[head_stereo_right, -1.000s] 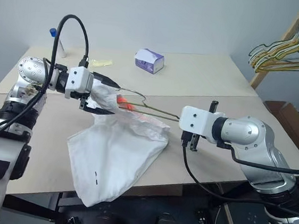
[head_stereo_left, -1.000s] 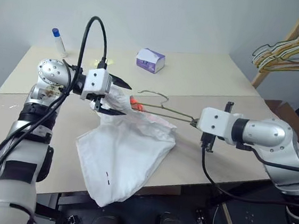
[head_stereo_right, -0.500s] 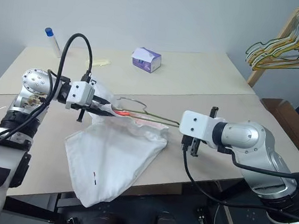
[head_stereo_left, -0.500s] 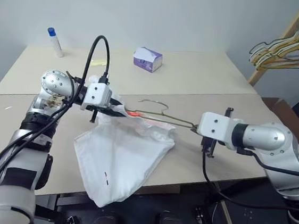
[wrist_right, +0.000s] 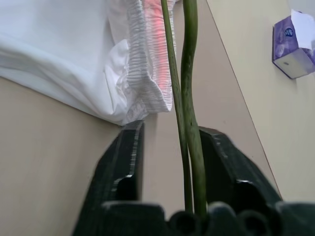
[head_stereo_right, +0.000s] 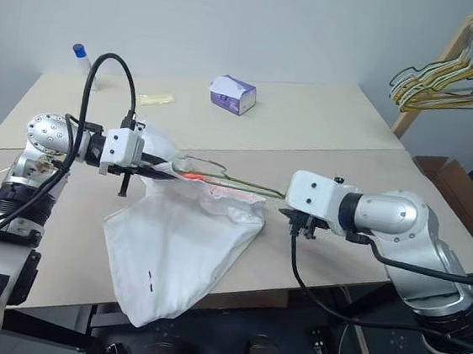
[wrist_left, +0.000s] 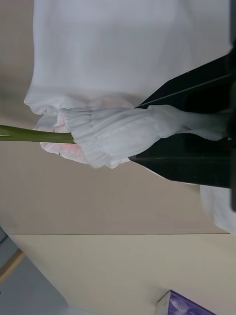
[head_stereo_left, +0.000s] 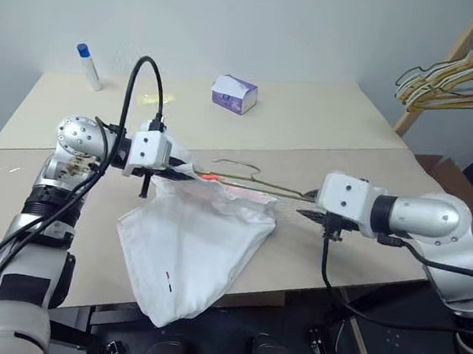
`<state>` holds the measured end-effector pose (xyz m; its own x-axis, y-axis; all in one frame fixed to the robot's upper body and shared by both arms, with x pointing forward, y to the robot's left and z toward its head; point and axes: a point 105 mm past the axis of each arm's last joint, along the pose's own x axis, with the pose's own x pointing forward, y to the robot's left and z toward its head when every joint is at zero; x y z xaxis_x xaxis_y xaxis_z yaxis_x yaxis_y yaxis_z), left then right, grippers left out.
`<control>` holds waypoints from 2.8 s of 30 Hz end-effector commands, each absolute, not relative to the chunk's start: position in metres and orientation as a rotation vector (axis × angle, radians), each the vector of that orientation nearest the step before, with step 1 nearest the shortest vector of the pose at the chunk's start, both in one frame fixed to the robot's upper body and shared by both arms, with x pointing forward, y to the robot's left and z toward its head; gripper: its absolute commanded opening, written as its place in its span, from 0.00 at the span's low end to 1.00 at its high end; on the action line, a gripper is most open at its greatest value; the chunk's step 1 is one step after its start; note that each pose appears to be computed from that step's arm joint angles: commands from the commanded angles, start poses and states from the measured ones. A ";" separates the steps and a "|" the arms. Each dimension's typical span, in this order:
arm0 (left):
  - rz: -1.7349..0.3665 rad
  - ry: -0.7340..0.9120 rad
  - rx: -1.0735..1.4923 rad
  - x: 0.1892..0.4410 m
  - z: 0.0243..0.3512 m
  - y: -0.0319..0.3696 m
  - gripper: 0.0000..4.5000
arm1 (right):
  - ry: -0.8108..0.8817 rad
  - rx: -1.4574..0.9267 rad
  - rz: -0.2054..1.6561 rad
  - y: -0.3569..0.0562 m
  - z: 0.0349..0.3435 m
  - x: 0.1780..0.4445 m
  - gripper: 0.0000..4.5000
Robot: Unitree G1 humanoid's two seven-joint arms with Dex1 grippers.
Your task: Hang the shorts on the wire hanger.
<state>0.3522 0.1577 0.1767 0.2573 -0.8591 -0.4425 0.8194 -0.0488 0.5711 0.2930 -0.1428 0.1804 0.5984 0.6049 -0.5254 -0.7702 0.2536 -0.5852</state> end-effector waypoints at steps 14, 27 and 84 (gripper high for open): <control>-1.208 -0.139 0.728 0.364 0.207 0.162 0.00 | 0.211 -0.300 0.882 -0.179 0.197 0.259 0.99; -1.222 -0.145 0.720 0.362 0.211 0.159 0.00 | 0.477 0.288 0.760 -0.100 0.107 0.340 0.99; -1.040 0.162 0.584 0.340 0.170 0.252 0.00 | 0.096 0.005 0.136 -0.241 0.140 0.347 0.00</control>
